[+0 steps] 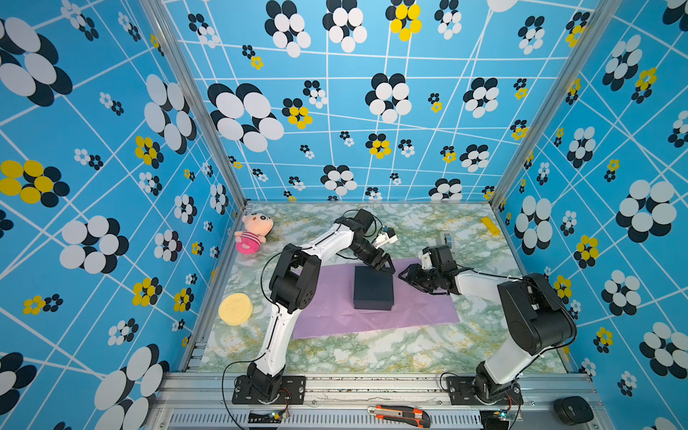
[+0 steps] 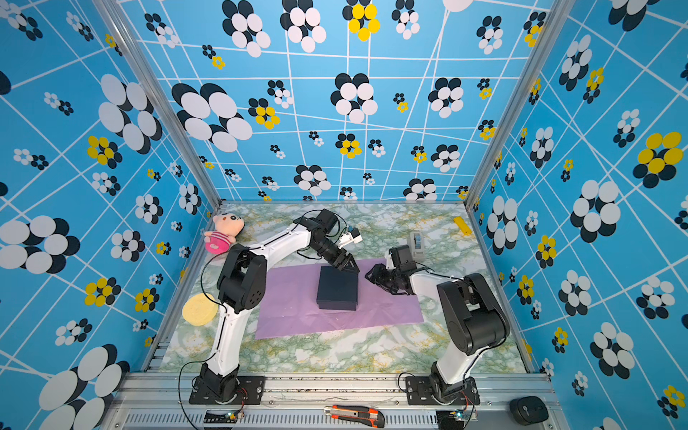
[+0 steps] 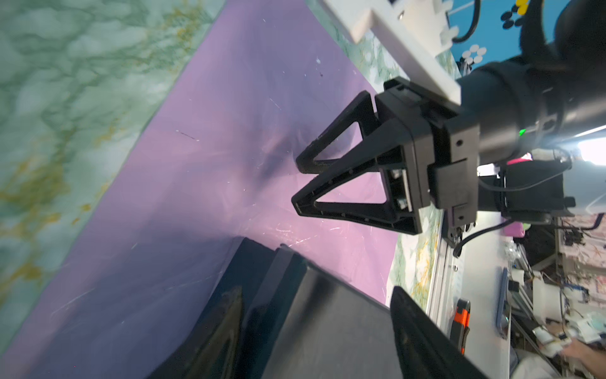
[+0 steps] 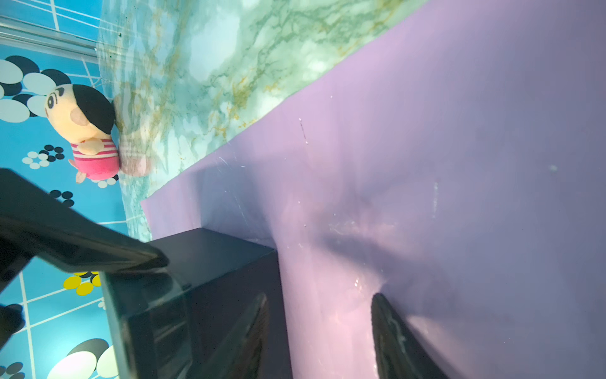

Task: Wrap a gift box in wrapping paper
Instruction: Place the gift box on the wrapping paper.

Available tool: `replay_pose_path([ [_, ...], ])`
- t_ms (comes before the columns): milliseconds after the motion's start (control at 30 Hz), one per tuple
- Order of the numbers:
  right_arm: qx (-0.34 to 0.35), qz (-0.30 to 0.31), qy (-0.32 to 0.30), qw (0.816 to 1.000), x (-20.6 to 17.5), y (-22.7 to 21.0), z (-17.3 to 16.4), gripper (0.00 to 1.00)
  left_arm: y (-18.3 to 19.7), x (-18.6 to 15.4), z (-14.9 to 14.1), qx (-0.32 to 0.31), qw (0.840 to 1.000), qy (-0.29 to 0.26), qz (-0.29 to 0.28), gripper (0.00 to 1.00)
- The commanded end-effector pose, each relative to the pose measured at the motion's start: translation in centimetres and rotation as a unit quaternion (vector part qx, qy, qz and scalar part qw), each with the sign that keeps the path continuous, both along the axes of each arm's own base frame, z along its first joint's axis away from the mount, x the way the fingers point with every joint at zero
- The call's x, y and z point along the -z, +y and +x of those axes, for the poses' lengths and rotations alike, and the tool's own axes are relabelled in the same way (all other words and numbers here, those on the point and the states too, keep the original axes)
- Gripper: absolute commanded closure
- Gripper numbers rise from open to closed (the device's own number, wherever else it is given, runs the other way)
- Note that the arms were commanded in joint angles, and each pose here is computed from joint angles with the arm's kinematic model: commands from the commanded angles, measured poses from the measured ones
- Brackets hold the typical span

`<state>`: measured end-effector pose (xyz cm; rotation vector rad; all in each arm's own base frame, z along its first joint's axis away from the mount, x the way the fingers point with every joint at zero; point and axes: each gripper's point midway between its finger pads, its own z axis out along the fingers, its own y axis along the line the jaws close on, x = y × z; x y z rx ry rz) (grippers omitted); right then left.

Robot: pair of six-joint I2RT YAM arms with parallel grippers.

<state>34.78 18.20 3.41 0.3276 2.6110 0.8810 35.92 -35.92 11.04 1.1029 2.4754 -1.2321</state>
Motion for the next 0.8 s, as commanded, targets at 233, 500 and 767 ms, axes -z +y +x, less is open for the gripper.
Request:
replay_pose_path([
  [233,-0.051,-0.054,-0.059,0.996,-7.0,0.3,-0.6,0.21,12.0,-5.9,2.5,-0.342,0.939,0.000,-0.024,0.28],
  [500,-0.133,-0.069,-0.069,0.986,-9.2,4.1,1.6,0.15,15.4,-3.4,-3.2,-0.410,0.911,0.037,-0.025,0.28],
  [767,-0.139,-0.091,0.012,0.986,-6.5,5.4,2.0,0.15,17.9,0.6,-4.7,-0.474,0.878,0.058,0.017,0.28],
])
